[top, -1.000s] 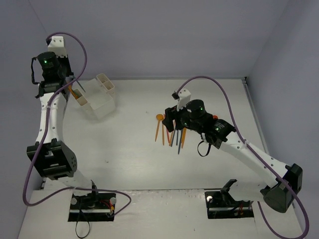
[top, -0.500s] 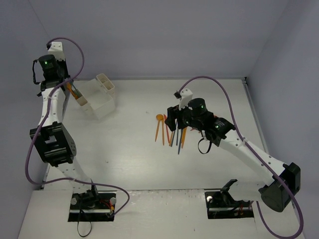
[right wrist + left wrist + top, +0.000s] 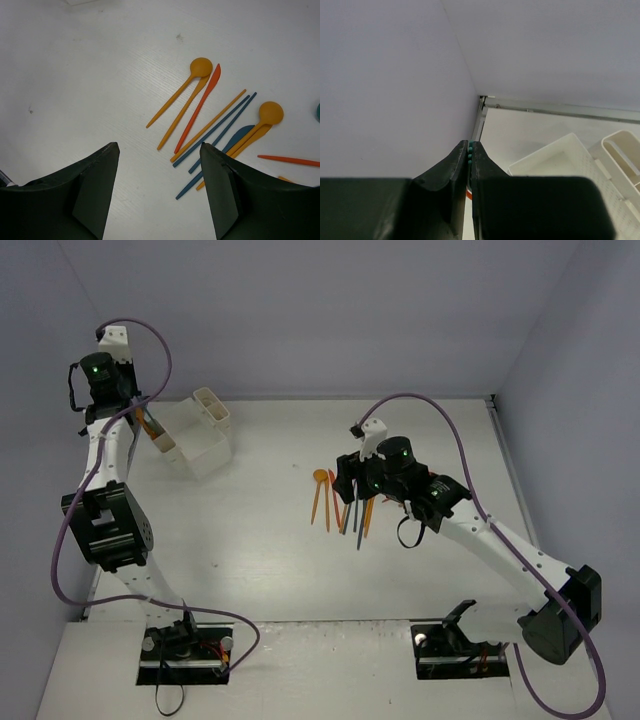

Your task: Sort the eating utensils into containers

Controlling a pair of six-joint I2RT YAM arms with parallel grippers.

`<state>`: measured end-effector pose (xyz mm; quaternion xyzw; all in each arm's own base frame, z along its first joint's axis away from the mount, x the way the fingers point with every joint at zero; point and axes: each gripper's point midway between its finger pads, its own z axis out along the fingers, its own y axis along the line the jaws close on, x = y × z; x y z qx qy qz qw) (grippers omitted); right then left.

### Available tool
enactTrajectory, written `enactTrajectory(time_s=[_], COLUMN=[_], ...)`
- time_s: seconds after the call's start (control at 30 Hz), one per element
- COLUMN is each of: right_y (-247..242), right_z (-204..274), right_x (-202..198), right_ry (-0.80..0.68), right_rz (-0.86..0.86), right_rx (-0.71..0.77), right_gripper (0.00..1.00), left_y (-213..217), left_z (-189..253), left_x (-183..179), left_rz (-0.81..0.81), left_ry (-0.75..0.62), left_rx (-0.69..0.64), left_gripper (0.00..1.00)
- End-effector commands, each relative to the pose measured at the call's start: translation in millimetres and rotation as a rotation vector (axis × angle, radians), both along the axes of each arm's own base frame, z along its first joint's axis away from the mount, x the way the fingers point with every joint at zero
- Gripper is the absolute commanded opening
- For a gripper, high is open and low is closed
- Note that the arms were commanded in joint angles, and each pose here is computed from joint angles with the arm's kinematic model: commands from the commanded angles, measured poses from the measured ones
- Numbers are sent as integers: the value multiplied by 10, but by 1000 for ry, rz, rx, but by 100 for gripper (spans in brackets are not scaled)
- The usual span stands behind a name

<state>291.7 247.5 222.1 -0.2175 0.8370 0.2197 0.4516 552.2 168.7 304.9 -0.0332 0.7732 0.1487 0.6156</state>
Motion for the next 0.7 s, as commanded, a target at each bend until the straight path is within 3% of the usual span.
enactTrajectory(time_s=[0.0, 0.23, 0.43, 0.67], right_y=[49, 54, 15, -253], right_z=[155, 156, 23, -89], right_x=[101, 93, 112, 270], right_ry=[-42, -38, -9, 20], right_rz=[-7, -6, -43, -235], right_rx=[35, 40, 24, 6], right_gripper=[63, 63, 63, 61], left_y=[80, 76, 39, -160], left_z=[188, 56, 223, 661], left_x=[26, -13, -127, -443], left_rz=[17, 29, 37, 24], left_ry=[-84, -67, -99, -168], left_rx=[38, 13, -2, -114], left_gripper=[5, 17, 44, 65])
